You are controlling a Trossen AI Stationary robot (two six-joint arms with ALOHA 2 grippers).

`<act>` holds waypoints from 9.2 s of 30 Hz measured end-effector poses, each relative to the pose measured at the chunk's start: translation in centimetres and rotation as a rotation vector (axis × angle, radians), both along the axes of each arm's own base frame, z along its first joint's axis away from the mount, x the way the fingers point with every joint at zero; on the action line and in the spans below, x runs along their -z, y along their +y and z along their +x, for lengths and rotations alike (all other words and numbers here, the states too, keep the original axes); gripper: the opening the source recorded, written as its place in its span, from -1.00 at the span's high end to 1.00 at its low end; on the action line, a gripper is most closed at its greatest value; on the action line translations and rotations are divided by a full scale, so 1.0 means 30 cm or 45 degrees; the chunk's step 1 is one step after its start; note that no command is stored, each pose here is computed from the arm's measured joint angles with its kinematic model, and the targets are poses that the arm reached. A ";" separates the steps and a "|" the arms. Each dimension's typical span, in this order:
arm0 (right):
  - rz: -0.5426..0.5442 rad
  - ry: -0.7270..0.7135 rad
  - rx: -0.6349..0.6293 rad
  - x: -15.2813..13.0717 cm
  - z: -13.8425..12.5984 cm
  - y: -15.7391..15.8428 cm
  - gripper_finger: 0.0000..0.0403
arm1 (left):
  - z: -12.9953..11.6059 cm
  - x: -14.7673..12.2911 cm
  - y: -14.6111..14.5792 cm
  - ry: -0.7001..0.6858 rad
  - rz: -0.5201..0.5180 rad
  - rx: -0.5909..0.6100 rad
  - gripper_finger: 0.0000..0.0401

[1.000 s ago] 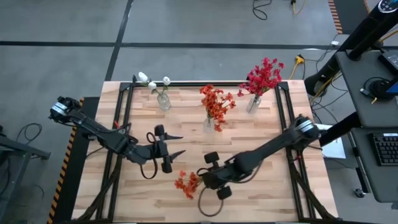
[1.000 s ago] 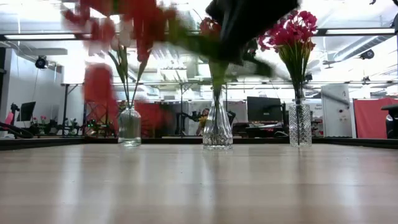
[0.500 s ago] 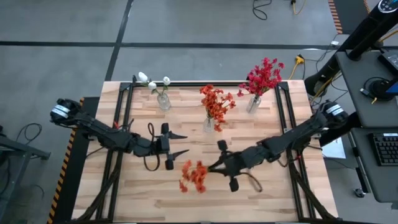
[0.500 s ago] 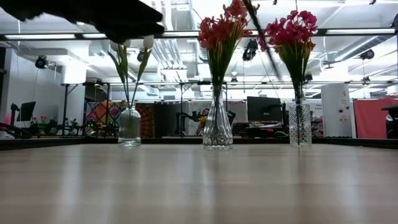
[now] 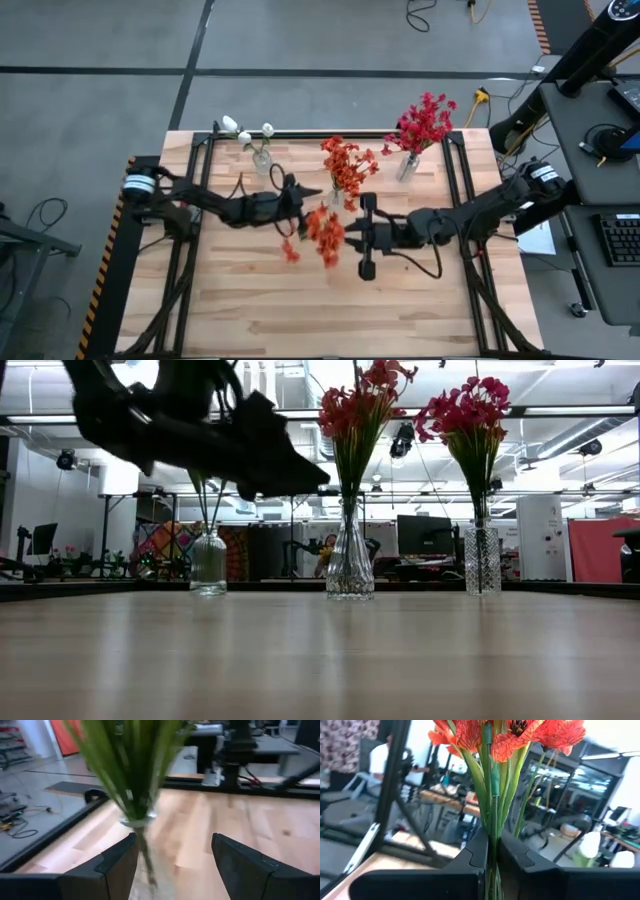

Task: Sort flowers into vase by color
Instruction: Put the orange flowers into the bottom transparent vase

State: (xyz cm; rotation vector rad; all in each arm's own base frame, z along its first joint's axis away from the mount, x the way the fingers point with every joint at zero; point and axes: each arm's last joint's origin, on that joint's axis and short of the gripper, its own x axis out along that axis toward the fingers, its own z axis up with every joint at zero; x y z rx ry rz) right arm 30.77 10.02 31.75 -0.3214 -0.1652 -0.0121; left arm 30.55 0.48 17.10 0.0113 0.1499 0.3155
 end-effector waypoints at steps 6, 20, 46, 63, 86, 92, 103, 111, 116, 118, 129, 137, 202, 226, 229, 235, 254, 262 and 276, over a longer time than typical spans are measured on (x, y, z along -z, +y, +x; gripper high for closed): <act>0.013 -0.105 0.053 -0.020 0.008 -0.055 0.91 | 0.039 0.052 0.089 -0.013 -0.039 0.028 -0.17; -0.007 -0.087 0.114 -0.009 0.021 -0.106 0.91 | 0.114 0.107 0.156 0.015 -0.056 -0.021 -0.18; -0.002 -0.099 0.113 -0.011 0.021 -0.106 0.91 | 0.135 0.185 0.170 -0.124 -0.052 -0.011 -0.41; 0.047 -0.142 0.117 -0.021 0.020 -0.116 0.91 | 0.155 0.169 0.173 -0.145 -0.036 -0.009 -0.04; 0.054 -0.128 0.152 -0.012 0.024 -0.139 0.91 | 0.155 0.170 0.173 -0.144 -0.040 -0.013 0.52; 0.097 -0.197 0.204 0.008 0.016 -0.191 0.91 | 0.154 0.172 0.174 -0.134 -0.042 -0.043 0.53; 0.076 -0.309 0.260 0.061 -0.013 -0.244 0.91 | 0.154 0.174 0.175 -0.125 -0.043 -0.046 0.53; 0.037 -0.263 0.302 0.118 0.041 -0.260 0.91 | 0.153 0.175 0.175 -0.120 -0.044 -0.047 0.53; -0.019 -0.288 0.418 0.132 0.051 -0.265 0.91 | 0.153 0.175 0.176 -0.118 -0.044 -0.047 0.53; -0.042 -0.268 0.465 0.140 0.054 -0.268 0.91 | 0.153 0.176 0.176 -0.116 -0.044 -0.047 0.53; -0.054 -0.226 0.565 0.167 0.068 -0.296 0.91 | 0.153 0.176 0.176 -0.114 -0.045 -0.048 0.53; -0.029 -0.224 0.574 0.188 0.080 -0.307 0.91 | 0.152 0.177 0.176 -0.112 -0.045 -0.048 0.53; -0.074 0.226 0.857 0.274 0.097 -0.264 0.34 | 0.147 0.184 0.177 -0.098 -0.035 -0.071 0.53; -0.048 0.632 0.962 0.066 0.178 -0.201 0.36 | 0.147 0.184 0.177 -0.098 -0.035 -0.071 0.53; -0.049 0.639 0.964 0.064 0.177 -0.203 0.52 | 0.147 0.184 0.177 -0.098 -0.034 -0.071 0.53; -0.056 0.659 0.963 0.068 0.176 -0.209 0.86 | 0.147 0.184 0.177 -0.098 -0.035 -0.071 0.53; -0.065 0.715 0.982 0.091 0.169 -0.223 0.94 | 0.147 0.184 0.177 -0.098 -0.034 -0.071 0.53; -0.073 0.737 0.988 0.116 0.167 -0.226 0.94 | 0.147 0.184 0.177 -0.098 -0.034 -0.071 0.53; -0.060 0.801 0.975 0.160 0.173 -0.235 0.94 | 0.146 0.185 0.176 -0.096 -0.034 -0.071 0.53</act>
